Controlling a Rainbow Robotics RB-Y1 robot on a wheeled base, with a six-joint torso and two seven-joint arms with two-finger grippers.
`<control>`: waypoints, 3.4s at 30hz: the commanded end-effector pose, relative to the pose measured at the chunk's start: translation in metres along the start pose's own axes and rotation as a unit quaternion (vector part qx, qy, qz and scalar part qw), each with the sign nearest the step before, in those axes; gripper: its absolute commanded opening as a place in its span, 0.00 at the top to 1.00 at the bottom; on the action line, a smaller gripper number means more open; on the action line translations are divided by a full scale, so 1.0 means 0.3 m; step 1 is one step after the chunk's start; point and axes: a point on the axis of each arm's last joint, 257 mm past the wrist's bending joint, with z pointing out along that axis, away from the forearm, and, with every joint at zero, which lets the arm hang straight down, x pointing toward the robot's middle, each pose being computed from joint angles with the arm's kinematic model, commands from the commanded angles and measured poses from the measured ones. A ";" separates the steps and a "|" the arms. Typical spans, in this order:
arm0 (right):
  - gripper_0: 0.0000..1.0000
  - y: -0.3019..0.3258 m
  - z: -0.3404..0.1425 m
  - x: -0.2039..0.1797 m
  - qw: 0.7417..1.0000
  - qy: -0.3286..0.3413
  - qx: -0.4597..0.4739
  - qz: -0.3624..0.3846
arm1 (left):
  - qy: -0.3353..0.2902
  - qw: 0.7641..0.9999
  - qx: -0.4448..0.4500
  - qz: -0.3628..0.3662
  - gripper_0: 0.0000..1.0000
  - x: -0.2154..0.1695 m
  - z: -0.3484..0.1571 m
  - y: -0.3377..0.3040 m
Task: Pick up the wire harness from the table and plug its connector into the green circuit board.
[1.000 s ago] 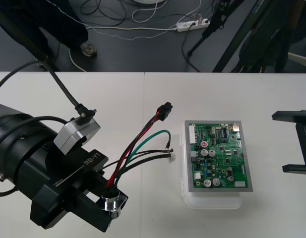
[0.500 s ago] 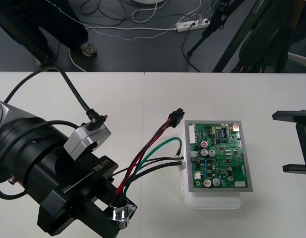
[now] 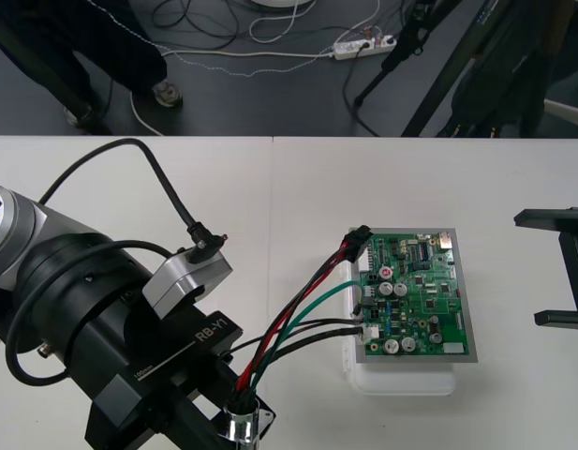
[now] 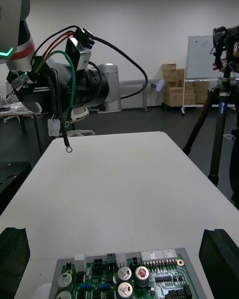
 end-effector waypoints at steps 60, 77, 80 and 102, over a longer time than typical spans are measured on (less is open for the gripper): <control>0.00 0.026 0.131 -0.143 0.991 -0.087 -0.059 0.079 | -0.001 0.999 0.037 -0.010 1.00 -0.043 0.006 -0.032; 0.00 0.064 0.211 -0.168 0.988 -0.089 -0.100 0.072 | -0.002 0.999 0.039 -0.009 1.00 -0.045 0.006 -0.036; 0.00 0.049 0.233 -0.166 0.989 -0.091 -0.091 0.074 | -0.002 0.999 0.039 -0.008 1.00 -0.046 0.006 -0.036; 0.00 -0.003 0.374 -0.181 0.988 -0.098 -0.083 0.090 | -0.002 0.999 0.040 -0.009 1.00 -0.048 0.005 -0.038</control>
